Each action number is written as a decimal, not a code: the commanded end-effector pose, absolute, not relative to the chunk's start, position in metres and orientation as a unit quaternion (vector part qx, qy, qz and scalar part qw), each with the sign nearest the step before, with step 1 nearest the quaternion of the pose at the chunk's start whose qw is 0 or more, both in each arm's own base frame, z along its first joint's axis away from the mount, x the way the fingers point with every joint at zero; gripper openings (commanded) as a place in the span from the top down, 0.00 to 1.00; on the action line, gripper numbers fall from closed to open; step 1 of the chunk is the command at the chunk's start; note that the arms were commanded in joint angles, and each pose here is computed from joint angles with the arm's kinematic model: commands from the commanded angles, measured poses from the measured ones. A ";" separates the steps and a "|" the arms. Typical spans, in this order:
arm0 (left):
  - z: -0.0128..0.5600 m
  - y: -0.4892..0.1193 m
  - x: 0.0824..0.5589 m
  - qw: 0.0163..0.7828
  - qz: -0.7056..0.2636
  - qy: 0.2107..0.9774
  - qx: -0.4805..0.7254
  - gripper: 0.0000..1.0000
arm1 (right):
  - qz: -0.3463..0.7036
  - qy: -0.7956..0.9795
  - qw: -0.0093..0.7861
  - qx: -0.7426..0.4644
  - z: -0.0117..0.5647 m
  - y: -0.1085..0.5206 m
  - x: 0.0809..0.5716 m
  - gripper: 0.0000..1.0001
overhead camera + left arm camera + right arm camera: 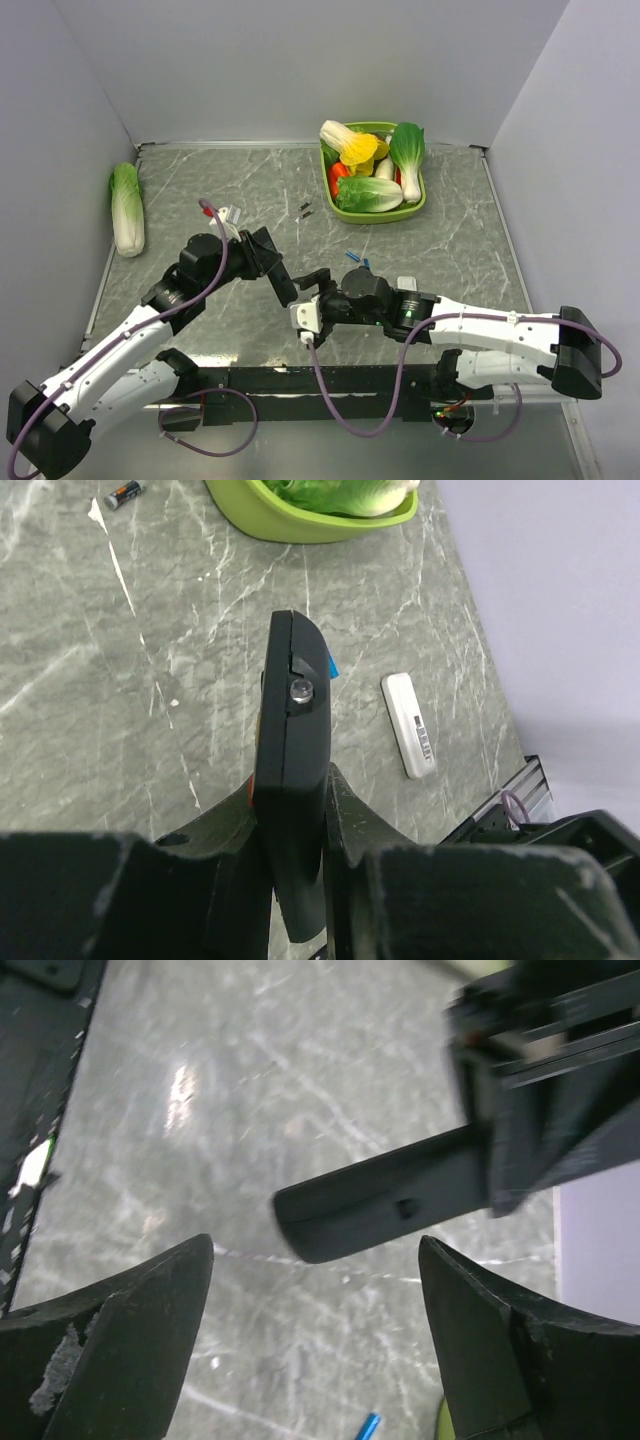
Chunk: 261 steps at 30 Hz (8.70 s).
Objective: Load the batteries into the remote control
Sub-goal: Remove the battery cover from the remote control, then place the battery cover at the center of the board, then pick up the battery from the center of the board.
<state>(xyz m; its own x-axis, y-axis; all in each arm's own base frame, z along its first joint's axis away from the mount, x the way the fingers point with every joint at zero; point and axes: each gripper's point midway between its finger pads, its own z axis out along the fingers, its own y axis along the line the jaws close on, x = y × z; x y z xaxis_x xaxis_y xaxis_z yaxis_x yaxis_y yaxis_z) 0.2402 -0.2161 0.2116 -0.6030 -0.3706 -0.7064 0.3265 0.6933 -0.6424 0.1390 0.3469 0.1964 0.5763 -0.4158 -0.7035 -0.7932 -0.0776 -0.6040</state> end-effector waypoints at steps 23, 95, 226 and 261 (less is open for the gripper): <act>0.245 -0.229 0.228 0.437 -0.450 0.778 -0.004 0.99 | 0.150 0.406 0.548 -0.716 0.199 0.370 0.157 0.01; 0.252 -0.224 0.241 0.440 -0.487 0.753 -0.046 0.99 | 0.225 0.435 0.373 -0.788 0.115 0.367 0.123 0.72; 0.223 -0.179 0.265 0.524 -0.339 0.781 -0.018 0.99 | 0.266 0.454 0.232 -0.818 0.079 0.353 0.095 0.83; 0.174 -0.146 0.246 0.548 -0.367 0.738 -0.142 0.99 | 0.299 0.796 0.441 -0.289 0.166 0.273 0.229 0.00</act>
